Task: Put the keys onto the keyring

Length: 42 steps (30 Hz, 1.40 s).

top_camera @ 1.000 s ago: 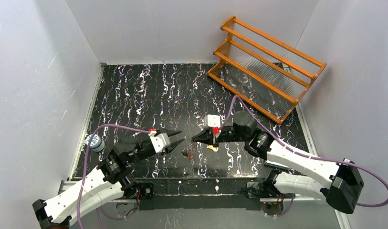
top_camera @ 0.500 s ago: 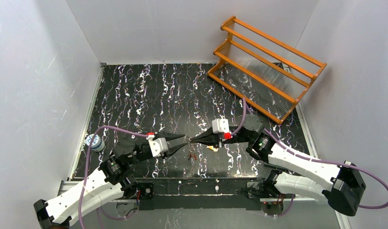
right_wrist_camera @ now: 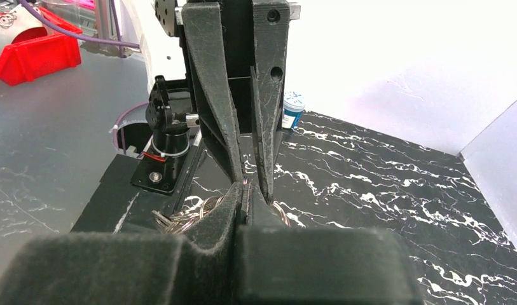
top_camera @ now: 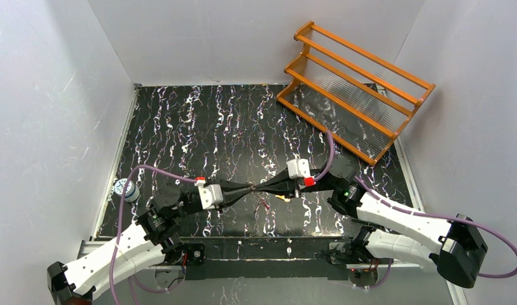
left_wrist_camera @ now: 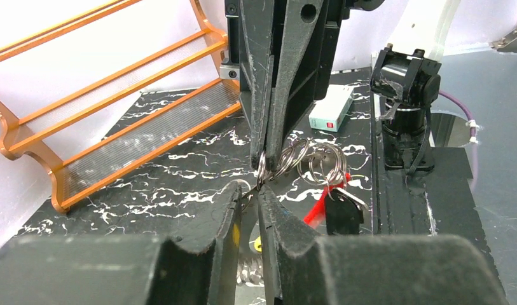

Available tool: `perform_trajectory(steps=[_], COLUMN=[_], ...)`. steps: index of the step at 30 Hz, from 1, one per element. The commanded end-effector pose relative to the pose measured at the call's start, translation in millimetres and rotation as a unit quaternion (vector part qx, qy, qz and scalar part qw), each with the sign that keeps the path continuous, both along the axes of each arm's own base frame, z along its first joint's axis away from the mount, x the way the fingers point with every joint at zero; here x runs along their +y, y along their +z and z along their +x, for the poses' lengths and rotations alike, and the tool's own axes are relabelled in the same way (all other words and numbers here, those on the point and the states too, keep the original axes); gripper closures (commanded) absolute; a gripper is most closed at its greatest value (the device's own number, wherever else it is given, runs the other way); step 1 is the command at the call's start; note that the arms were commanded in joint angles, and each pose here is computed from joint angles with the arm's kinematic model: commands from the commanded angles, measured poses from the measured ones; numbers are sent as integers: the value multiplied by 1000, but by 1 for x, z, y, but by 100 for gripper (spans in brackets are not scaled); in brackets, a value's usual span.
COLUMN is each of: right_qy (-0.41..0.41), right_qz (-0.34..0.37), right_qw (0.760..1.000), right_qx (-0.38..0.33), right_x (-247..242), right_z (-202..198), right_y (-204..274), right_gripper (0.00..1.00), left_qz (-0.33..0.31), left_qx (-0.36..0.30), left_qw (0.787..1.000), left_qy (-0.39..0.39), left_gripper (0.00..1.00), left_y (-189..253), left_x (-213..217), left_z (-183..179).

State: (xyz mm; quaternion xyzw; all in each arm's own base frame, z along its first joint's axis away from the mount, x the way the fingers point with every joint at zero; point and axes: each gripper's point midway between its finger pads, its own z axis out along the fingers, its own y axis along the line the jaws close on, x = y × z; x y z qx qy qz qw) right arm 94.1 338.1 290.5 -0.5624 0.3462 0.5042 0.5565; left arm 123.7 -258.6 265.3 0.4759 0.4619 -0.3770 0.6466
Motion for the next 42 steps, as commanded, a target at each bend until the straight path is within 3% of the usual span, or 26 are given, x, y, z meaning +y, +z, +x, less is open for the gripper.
perform_trajectory(steps=[1, 9, 15, 18, 24, 31, 38, 42], right_qy=[4, -13, -22, -22, -20, -17, -15, -24], right_qz=[39, 40, 44, 46, 46, 48, 43, 35], right_qw=[999, 999, 999, 999, 999, 999, 999, 999], right_qx=[-21, -15, -12, -12, -10, -12, -9, -9], right_x=[-3, -4, -6, -6, -6, -7, -6, -7], right_z=[-4, 0, 2, 2, 1, 0, -1, 2], right_y=[21, 17, 18, 19, 18, 19, 17, 13], right_gripper=[99, 99, 99, 99, 99, 99, 99, 99], left_qz=[-25, -36, -44, -46, -42, -27, -20, -22], left_qx=[-9, -16, -16, -15, -11, 1, 6, 13], left_qw=[999, 999, 999, 999, 999, 1000, 1000, 1000], left_qy=[-19, -22, -20, -19, -14, -2, 2, 11], left_gripper=[86, 96, 79, 78, 90, 78, 100, 100], left_y=[11, 19, 23, 23, 21, 11, 10, 13], left_x=[-4, -4, -2, -1, -2, -3, -6, -4], left_z=[-5, -7, -8, -8, -5, 0, 4, 6])
